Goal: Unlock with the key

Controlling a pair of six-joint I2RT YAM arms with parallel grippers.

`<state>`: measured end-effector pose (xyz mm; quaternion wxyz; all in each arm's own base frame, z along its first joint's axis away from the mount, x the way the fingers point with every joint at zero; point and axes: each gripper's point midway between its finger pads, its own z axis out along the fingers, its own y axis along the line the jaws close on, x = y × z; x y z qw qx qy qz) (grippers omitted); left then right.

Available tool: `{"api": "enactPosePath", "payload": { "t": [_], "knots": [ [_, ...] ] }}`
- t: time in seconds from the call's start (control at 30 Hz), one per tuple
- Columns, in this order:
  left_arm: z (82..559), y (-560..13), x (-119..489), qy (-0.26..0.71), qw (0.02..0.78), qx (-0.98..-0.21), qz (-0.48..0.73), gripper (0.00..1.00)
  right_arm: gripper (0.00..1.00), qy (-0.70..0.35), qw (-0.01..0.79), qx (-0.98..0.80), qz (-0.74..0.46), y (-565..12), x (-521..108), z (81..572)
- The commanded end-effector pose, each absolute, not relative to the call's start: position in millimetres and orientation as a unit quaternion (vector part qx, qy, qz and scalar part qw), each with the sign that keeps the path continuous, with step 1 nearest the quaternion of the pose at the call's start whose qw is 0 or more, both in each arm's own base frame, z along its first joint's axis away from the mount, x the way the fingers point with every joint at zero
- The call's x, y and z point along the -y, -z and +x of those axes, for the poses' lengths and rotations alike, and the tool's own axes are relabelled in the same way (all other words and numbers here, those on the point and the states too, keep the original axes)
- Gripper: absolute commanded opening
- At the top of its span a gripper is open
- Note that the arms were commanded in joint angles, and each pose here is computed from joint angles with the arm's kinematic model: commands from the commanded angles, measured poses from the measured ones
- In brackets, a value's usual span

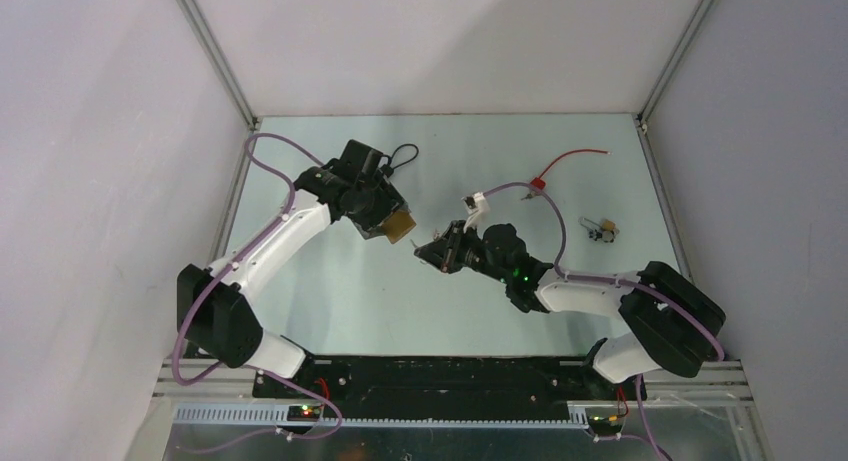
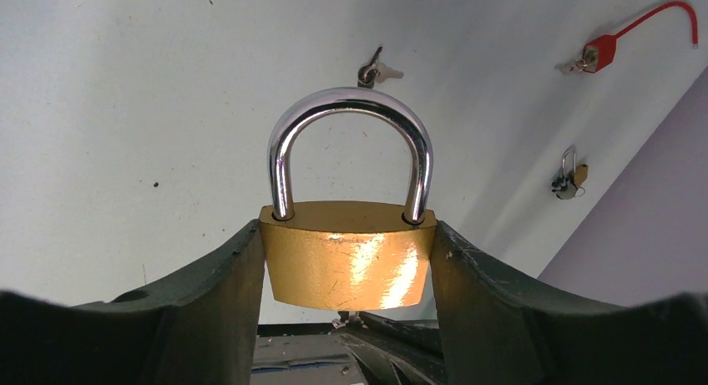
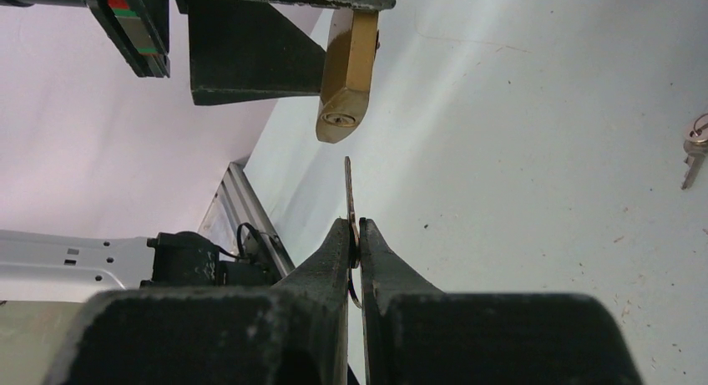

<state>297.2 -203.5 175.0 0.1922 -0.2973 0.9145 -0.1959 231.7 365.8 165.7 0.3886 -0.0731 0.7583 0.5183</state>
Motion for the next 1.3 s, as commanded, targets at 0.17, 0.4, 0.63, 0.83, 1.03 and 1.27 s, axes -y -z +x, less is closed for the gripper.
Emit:
{"api": "enactPosePath", "payload": {
  "t": [0.17,0.4,0.63,0.83,1.03,1.27],
  "knots": [
    [297.6,-206.2,209.9,0.246,0.215,-0.896,-0.301,0.11,0.0,-0.552,0.415,-0.719,-0.075,-194.1,-380.5,240.7],
    [296.3,-207.4,209.5,0.247,0.216,-0.896,-0.299,0.11,0.0,-0.556,0.42,-0.713,-0.074,-197.8,-383.3,243.3],
    [295.5,-206.6,210.3,0.249,0.213,-0.897,-0.298,0.11,0.0,-0.557,0.421,-0.712,-0.075,-198.6,-385.7,245.9],
    [294.2,-205.8,210.5,0.249,0.211,-0.897,-0.297,0.11,0.0,-0.558,0.423,-0.71,-0.075,-200.4,-387.7,247.9],
    [293.0,-206.2,211.5,0.252,0.209,-0.897,-0.296,0.11,0.0,-0.555,0.424,-0.712,-0.07,-198.6,-387.1,251.2],
    [292.6,-207.0,212.1,0.251,0.212,-0.898,-0.293,0.11,0.0,-0.554,0.419,-0.717,-0.057,-195.4,-384.8,255.6]
  ]
}}
